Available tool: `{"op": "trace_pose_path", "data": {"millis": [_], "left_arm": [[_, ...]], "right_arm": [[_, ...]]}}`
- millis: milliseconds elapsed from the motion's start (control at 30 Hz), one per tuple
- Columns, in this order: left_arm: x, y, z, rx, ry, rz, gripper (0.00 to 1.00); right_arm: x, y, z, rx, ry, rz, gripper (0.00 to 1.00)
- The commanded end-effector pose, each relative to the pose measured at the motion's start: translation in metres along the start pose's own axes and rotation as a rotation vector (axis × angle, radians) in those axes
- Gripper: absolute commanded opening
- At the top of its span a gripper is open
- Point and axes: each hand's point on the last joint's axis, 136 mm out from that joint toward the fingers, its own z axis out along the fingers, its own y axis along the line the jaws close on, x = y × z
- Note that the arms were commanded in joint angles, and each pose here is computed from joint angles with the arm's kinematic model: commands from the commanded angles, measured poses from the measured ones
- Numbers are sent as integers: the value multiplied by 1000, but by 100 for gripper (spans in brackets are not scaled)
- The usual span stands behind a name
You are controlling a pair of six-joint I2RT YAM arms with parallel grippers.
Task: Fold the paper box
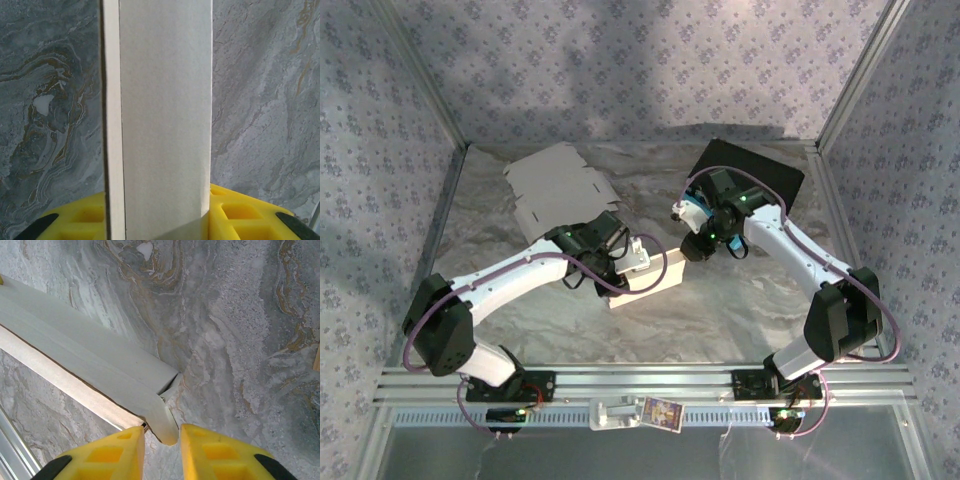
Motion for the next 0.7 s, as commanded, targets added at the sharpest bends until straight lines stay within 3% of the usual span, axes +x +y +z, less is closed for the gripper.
{"op": "trace_pose_path", "data": {"millis": [0,367,533,667], "left_arm": [[-6,0,-2,21,-11,13,35],[-6,-1,-2,23,-10,11,35],[-6,-1,-2,25,-11,9,35],[-6,-1,-2,28,-11,8,35]], "right_arm": [[-1,0,0,2,12,7,24],[-6,1,-5,7,-8,7,26],[-9,1,-8,6,-12,5,24],[-7,3,-6,-6,-5,9,15]]}}
